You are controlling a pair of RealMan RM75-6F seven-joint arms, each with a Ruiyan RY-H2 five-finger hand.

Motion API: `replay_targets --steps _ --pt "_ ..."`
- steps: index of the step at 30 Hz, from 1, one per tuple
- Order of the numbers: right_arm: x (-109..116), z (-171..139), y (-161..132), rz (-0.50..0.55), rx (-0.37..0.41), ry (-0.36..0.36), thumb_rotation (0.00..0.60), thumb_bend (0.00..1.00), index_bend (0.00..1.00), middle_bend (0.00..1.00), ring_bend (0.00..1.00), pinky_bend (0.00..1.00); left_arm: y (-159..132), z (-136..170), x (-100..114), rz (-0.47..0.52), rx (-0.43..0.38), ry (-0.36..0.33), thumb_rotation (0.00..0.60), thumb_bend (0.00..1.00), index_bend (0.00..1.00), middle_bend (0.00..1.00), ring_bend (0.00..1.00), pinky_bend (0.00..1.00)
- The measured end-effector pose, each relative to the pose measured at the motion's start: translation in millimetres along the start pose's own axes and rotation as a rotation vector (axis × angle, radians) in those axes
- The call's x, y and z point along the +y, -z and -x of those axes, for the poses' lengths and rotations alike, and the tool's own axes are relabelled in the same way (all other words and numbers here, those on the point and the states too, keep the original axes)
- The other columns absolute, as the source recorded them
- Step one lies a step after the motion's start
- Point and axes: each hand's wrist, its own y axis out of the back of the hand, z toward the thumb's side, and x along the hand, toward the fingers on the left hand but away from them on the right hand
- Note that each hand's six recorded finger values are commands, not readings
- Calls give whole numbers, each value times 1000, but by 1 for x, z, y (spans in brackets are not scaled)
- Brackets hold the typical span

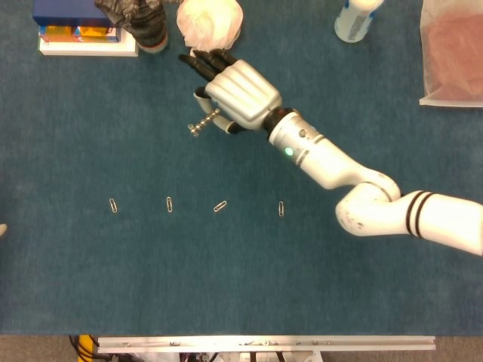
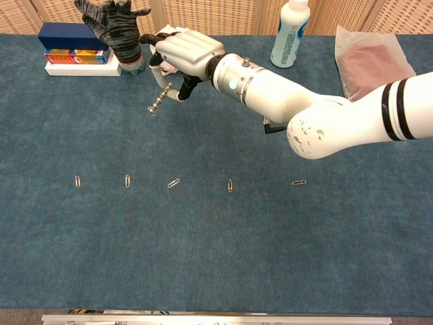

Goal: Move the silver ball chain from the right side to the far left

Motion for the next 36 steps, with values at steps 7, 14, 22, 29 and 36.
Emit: replay_targets --steps 7,14,22,29,36 --pt "-3 19 -17 32 22 -1 600 353 608 19 0 108 5 6 -1 7 16 2 600 24 284 262 303 407" --pt "-6 35 -32 64 37 -1 600 354 608 21 0 108 11 10 -1 12 29 5 600 24 290 262 303 408" --pt "-10 52 -44 95 43 -11 600 248 304 22 0 108 15 13 -1 19 39 8 600 24 290 262 303 408" --pt "-17 56 -46 103 53 -25 600 0 0 22 0 108 17 17 -3 21 48 10 600 24 290 262 303 408" --pt "-16 43 -32 94 56 -15 600 0 0 22 0 109 16 18 -2 25 51 4 600 24 290 262 303 408"
